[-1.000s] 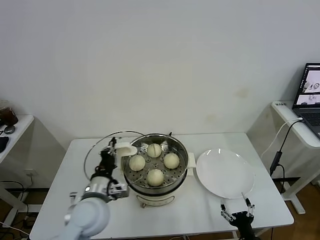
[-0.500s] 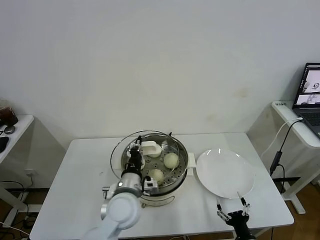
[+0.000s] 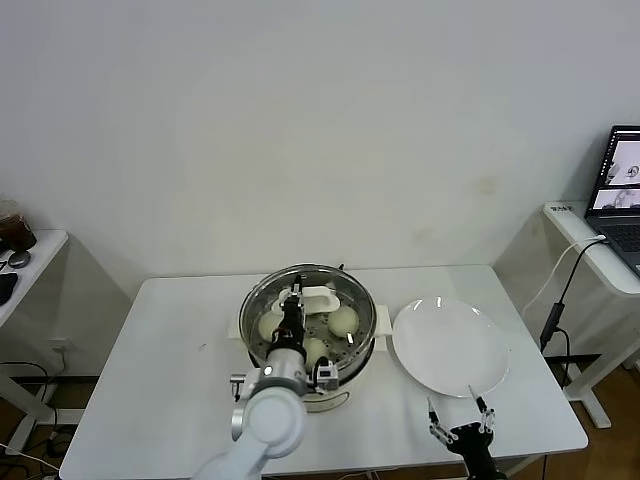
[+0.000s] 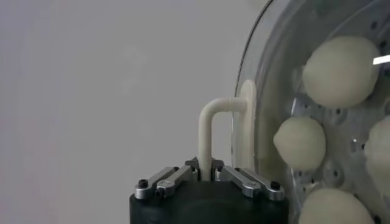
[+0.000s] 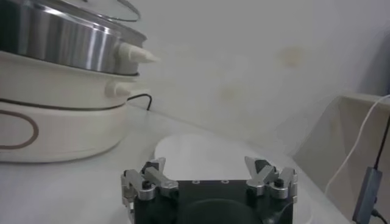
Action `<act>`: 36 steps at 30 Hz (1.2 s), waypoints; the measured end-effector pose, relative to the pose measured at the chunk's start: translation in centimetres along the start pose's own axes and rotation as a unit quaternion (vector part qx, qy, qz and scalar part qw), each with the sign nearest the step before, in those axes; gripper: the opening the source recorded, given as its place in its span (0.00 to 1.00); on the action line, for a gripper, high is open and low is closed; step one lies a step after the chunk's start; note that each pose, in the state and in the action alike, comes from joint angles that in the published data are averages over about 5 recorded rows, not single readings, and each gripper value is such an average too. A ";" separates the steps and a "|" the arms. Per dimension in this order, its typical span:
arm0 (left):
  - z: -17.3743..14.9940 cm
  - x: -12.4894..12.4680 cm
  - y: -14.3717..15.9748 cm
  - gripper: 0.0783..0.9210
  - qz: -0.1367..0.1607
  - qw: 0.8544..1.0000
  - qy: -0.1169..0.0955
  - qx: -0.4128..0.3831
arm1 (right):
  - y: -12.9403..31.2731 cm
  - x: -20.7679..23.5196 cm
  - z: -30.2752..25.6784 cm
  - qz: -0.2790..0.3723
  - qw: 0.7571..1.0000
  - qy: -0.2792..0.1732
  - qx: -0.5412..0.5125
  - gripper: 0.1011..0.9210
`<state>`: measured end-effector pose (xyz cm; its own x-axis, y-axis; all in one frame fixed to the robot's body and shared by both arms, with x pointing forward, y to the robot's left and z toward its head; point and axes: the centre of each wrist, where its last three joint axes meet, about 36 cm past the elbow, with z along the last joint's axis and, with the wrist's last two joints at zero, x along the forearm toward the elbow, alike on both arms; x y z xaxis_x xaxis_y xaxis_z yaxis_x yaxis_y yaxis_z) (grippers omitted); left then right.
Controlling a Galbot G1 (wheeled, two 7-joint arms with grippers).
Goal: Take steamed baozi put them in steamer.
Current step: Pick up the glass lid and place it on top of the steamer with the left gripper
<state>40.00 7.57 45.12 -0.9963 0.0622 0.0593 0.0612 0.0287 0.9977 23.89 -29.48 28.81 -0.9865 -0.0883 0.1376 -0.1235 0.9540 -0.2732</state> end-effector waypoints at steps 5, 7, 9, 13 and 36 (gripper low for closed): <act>-0.3 -0.5 -0.3 0.11 -0.003 1.000 0.000 -0.007 | 0.0 0.1 -0.2 -0.002 1.000 0.000 -0.009 0.88; -0.3 -0.7 -0.5 0.11 -0.003 1.000 0.000 -0.010 | 0.1 0.1 -0.3 -0.004 1.000 0.000 -0.012 0.88; -0.2 -0.9 -0.7 0.11 -0.003 1.000 0.001 -0.013 | 0.1 0.1 -0.3 -0.005 1.000 0.000 -0.016 0.88; -0.1 -1.0 -1.0 0.11 -0.001 1.000 0.002 -0.016 | 0.1 0.2 -0.4 -0.006 1.000 0.000 -0.020 0.88; -0.2 -1.0 -1.9 0.19 0.014 1.000 0.002 0.004 | 0.4 0.1 -0.5 -0.012 0.999 0.000 -0.033 0.88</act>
<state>40.90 7.28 43.18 -0.9945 0.0598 0.0864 0.0886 0.0347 0.9955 23.79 -28.99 29.18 -0.9834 -0.1119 0.1428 -0.1402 0.9683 -0.2067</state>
